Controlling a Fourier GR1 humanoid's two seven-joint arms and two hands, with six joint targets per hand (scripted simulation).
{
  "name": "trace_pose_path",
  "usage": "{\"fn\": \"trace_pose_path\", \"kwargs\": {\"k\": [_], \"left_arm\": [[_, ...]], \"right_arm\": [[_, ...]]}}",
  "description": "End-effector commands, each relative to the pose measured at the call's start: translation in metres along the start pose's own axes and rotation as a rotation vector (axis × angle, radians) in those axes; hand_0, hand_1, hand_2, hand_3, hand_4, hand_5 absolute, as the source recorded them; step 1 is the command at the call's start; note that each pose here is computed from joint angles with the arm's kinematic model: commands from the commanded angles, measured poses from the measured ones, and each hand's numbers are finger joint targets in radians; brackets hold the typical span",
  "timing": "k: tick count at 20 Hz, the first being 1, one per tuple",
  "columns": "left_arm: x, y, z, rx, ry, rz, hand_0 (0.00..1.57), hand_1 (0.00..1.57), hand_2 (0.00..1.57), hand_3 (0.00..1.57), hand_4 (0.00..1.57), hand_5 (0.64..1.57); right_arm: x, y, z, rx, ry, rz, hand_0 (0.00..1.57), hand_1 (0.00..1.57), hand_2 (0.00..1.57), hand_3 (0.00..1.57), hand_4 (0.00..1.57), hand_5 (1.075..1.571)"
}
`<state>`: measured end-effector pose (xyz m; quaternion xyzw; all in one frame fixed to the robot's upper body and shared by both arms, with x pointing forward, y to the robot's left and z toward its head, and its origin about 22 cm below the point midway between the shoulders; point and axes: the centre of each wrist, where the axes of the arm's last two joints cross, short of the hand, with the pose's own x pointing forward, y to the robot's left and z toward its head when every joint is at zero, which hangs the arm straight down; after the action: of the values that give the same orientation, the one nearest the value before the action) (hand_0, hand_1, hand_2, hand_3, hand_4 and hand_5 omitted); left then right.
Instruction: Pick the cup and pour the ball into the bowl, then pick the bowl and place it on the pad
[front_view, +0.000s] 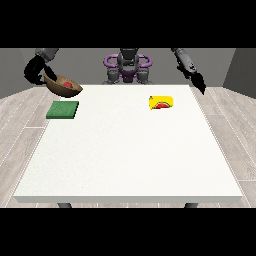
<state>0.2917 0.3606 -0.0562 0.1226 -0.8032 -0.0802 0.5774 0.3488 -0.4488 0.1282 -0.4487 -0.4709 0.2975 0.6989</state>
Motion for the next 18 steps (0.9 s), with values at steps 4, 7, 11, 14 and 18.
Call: {"fn": "trace_pose_path", "kwargs": {"k": [4,7,11,14,18], "left_arm": [[0.036,0.052,-0.044,0.086,-0.210,0.039,0.00,0.00,0.00,0.00,0.77,1.193],[0.042,0.083,-0.035,0.102,-0.269,0.057,0.00,0.00,0.00,0.00,0.88,1.196],[0.050,0.095,-0.031,0.148,-0.303,0.070,0.00,0.00,0.00,0.00,0.89,1.191],[0.055,0.102,-0.025,0.110,-0.276,0.058,0.00,0.00,0.00,0.00,0.87,1.176],[0.053,0.114,-0.013,0.163,-0.266,0.049,0.00,0.00,0.00,0.00,0.86,1.185]], "right_arm": [[-0.036,0.007,-0.002,-0.171,0.019,-0.129,1.57,1.57,1.57,1.57,1.42,1.564],[-0.057,0.013,0.001,-0.233,0.049,-0.184,1.57,1.57,1.57,1.57,1.38,1.560],[-0.075,0.026,0.002,-0.255,0.062,-0.363,1.57,1.57,1.57,1.57,1.22,1.548],[-0.075,0.019,-0.001,-0.206,0.089,-0.506,1.57,1.57,1.57,1.13,0.80,1.385],[-0.080,0.021,-0.002,-0.220,0.171,-0.729,1.57,1.57,1.49,1.27,0.25,1.415]]}}
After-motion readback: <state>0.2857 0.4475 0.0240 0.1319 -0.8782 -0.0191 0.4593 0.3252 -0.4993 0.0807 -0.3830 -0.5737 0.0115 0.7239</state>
